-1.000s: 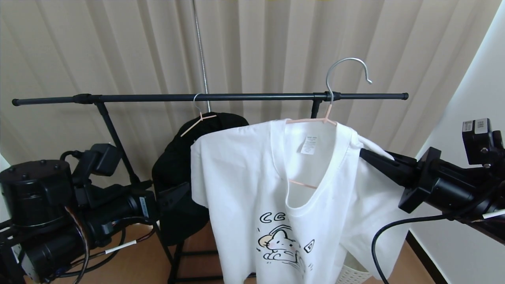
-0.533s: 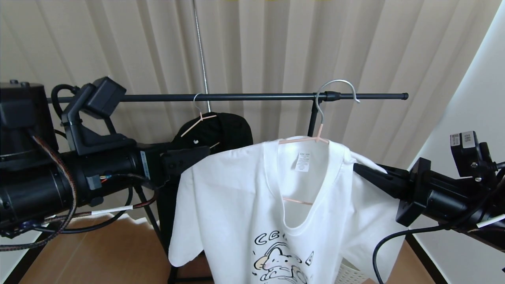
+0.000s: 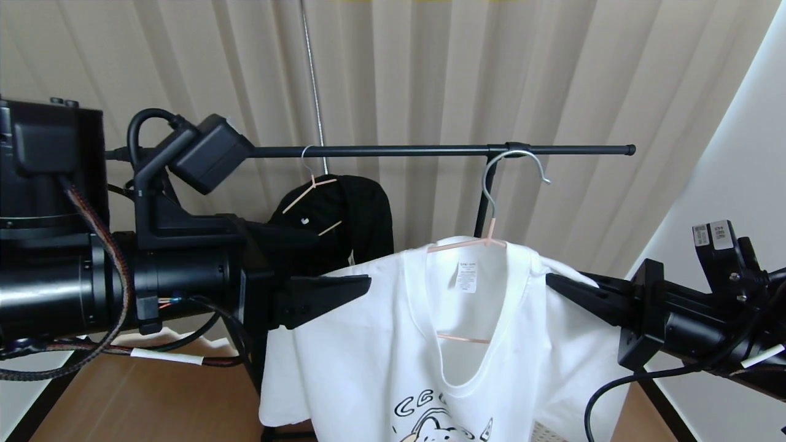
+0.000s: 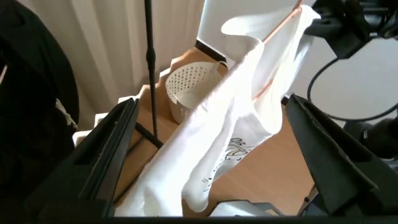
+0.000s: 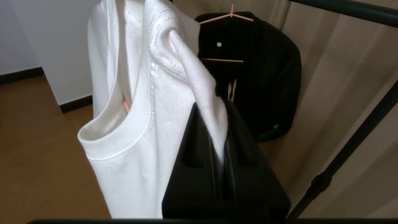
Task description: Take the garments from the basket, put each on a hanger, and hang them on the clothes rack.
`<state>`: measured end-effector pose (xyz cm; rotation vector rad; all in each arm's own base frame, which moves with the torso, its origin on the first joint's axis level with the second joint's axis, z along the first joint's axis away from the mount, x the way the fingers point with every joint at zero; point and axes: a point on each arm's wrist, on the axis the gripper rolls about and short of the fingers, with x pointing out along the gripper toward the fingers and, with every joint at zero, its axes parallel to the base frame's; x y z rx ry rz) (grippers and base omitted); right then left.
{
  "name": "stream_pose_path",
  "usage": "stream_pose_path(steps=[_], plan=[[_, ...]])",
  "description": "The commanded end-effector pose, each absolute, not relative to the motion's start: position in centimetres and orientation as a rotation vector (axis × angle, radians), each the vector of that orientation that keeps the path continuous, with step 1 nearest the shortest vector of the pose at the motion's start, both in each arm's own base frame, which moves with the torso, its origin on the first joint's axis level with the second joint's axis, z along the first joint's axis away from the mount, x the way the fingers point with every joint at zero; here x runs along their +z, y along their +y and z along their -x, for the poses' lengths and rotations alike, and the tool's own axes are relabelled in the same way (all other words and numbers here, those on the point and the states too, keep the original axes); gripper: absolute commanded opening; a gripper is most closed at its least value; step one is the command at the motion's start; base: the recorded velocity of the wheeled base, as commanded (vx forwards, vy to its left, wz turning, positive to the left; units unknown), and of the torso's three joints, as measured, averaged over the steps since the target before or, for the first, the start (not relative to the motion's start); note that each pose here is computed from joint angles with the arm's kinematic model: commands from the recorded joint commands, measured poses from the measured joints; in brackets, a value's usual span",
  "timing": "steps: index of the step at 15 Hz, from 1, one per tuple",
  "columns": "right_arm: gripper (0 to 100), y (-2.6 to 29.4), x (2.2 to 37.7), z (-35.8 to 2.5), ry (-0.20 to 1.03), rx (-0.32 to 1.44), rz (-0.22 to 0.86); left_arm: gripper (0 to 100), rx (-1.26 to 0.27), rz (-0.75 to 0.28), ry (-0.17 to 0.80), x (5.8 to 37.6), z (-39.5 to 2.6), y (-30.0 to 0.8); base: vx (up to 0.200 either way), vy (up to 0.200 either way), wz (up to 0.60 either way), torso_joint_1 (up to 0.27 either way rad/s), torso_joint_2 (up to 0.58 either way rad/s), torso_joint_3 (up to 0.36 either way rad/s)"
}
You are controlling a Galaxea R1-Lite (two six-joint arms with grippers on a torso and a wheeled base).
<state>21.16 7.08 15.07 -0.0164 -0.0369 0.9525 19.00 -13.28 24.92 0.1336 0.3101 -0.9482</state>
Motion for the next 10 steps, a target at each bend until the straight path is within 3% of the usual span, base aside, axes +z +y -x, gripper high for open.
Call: stream_pose_path(steps=[1, 10], plan=[[0, 7.1, 15.0, -21.1, -0.036, 0.955, 0.017, 100, -1.014, -0.192, 0.328, 24.4, -19.3, -15.0, 0.0, 0.0, 0.0, 0.0, 0.0, 0.0], [0, 7.0, 15.5, -20.5, -0.059, 0.96, 0.023, 100, -1.233, -0.351, 0.314, 24.8, -23.0, -17.6, 0.0, 0.0, 0.0, 0.0, 0.0, 0.0]])
